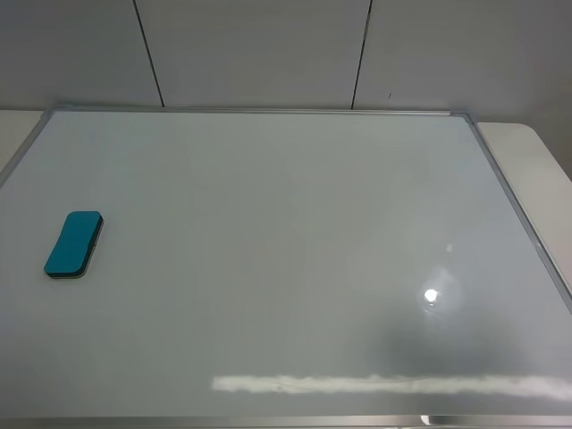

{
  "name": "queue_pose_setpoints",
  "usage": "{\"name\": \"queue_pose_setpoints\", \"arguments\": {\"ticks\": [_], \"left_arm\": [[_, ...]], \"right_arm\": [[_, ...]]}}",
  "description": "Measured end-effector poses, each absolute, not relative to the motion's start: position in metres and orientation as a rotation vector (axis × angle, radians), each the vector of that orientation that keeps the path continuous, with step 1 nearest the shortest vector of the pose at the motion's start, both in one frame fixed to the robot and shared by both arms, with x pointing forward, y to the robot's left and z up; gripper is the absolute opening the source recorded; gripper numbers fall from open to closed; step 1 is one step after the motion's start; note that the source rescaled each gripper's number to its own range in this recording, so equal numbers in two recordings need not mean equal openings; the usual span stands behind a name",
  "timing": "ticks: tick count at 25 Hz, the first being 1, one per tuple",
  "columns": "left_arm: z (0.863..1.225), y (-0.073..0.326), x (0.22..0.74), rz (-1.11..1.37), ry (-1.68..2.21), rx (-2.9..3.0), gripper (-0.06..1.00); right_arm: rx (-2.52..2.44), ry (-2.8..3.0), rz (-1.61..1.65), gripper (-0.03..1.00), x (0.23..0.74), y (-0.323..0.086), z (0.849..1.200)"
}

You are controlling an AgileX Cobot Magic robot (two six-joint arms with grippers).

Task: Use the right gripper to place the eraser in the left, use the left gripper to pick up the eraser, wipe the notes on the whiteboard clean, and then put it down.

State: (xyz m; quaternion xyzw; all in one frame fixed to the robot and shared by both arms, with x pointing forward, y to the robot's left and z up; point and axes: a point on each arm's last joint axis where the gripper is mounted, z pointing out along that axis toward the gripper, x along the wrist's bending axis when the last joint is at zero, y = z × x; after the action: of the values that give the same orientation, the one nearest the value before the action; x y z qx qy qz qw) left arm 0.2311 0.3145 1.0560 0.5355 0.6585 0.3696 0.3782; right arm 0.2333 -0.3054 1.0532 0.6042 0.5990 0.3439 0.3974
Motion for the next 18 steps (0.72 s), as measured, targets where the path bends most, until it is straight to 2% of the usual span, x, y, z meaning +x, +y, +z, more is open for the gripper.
{"name": "queue_pose_setpoints", "arguments": {"ticks": [18], "left_arm": [[1.0559, 0.3138, 0.2308, 0.951, 1.702, 1.350, 1.00]], "right_arm": [[1.530, 1.517, 0.871, 0.99, 0.2333, -0.3054, 1.0532]]}}
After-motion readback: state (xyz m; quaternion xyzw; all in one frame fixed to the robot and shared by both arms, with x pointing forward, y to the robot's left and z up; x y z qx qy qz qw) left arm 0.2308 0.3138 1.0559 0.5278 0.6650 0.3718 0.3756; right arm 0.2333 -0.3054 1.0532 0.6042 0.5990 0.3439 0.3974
